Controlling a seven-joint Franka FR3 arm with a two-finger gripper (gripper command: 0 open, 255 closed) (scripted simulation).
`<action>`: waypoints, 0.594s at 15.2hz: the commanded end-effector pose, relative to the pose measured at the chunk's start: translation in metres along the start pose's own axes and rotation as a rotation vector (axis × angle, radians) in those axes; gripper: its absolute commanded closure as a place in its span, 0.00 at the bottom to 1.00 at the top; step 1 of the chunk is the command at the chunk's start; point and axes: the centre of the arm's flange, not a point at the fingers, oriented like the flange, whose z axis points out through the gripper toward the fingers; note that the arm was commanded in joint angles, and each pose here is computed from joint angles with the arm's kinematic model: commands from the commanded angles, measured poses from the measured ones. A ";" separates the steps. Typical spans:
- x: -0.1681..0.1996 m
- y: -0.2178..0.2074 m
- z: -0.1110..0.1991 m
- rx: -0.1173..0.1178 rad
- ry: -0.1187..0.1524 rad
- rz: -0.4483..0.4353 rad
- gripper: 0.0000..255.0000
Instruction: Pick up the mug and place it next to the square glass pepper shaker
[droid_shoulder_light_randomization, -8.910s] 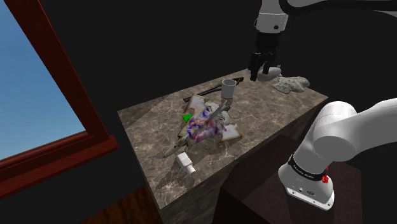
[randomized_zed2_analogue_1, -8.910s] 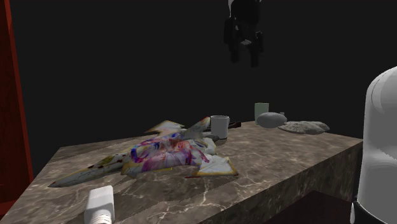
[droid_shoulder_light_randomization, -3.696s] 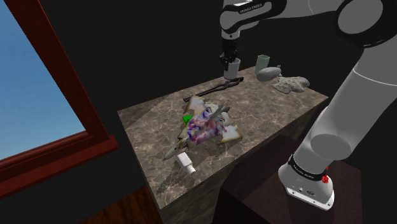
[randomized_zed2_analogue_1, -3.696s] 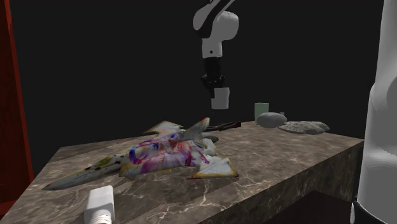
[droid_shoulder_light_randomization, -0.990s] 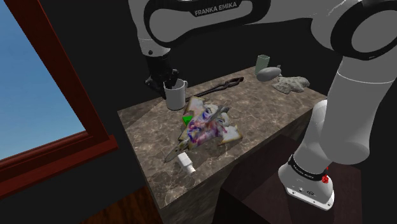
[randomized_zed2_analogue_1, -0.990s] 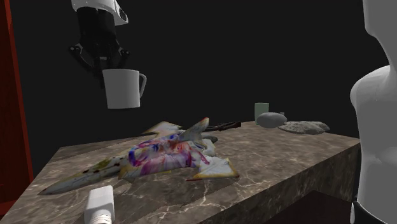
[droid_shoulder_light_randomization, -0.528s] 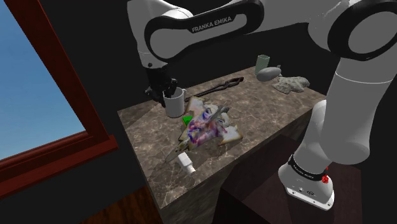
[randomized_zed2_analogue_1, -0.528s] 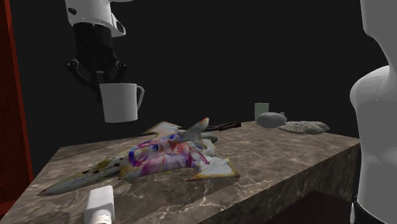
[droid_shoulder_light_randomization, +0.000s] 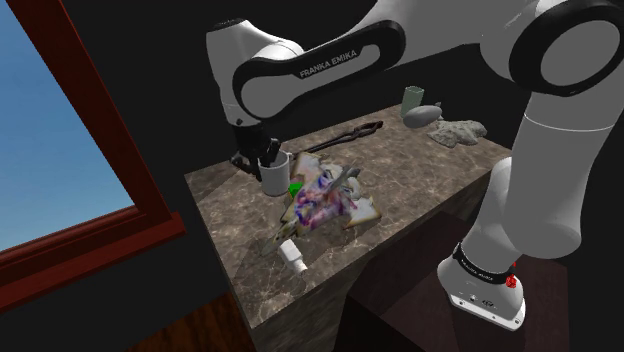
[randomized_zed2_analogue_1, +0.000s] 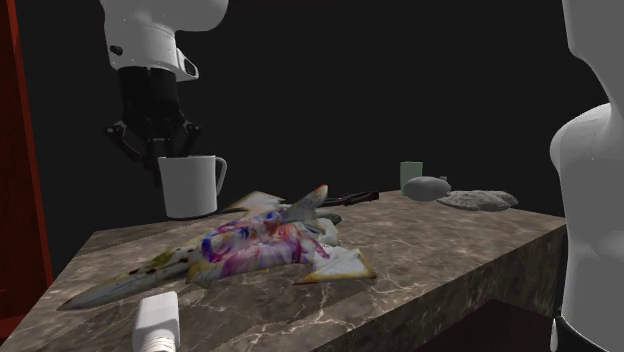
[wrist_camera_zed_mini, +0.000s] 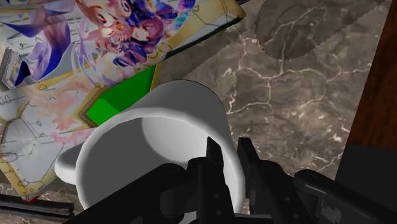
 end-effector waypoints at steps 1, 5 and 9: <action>0.000 0.000 0.011 0.000 0.000 0.000 1.00; 0.000 -0.001 0.032 0.000 0.000 0.000 1.00; 0.000 -0.003 0.053 0.000 0.000 0.000 1.00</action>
